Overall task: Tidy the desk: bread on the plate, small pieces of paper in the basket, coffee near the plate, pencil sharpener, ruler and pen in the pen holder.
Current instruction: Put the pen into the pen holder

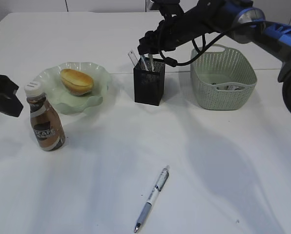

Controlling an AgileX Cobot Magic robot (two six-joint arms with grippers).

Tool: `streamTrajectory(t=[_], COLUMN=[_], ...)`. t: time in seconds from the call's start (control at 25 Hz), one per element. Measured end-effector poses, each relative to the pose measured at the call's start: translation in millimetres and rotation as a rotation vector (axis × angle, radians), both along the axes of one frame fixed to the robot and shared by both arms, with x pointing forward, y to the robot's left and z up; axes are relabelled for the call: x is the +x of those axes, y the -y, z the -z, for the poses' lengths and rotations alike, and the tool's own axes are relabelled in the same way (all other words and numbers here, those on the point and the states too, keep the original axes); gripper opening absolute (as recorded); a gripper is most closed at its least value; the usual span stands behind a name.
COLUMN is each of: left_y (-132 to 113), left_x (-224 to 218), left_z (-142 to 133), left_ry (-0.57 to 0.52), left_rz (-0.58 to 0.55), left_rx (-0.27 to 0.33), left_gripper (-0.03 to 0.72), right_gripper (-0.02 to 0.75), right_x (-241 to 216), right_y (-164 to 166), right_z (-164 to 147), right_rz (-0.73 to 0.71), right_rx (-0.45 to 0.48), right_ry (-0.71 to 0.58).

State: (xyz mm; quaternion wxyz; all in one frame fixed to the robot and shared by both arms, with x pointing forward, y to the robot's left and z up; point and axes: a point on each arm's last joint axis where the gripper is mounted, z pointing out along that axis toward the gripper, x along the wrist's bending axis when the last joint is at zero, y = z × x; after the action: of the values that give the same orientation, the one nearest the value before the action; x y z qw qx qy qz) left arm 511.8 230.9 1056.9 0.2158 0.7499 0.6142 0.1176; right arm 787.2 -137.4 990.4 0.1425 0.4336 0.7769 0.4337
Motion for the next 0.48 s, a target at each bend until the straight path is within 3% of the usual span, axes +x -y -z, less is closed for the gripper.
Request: streamTrajectory(t=[0.24,0.48], left_y=[0,0], left_x=[0,0], left_z=[0,0], left_ry=[0.000,0.002], left_rz=[0.000,0.000], left_rx=[0.002,0.001], left_gripper=[0.340,0.340], right_gripper=[0.370,0.370], right_x=[-14,-36], right_y=[9,18], right_z=[-49,-74], right_rz=[-0.013,-0.034], right_rx=[0.023,0.035], right_ry=[0.011,-0.141])
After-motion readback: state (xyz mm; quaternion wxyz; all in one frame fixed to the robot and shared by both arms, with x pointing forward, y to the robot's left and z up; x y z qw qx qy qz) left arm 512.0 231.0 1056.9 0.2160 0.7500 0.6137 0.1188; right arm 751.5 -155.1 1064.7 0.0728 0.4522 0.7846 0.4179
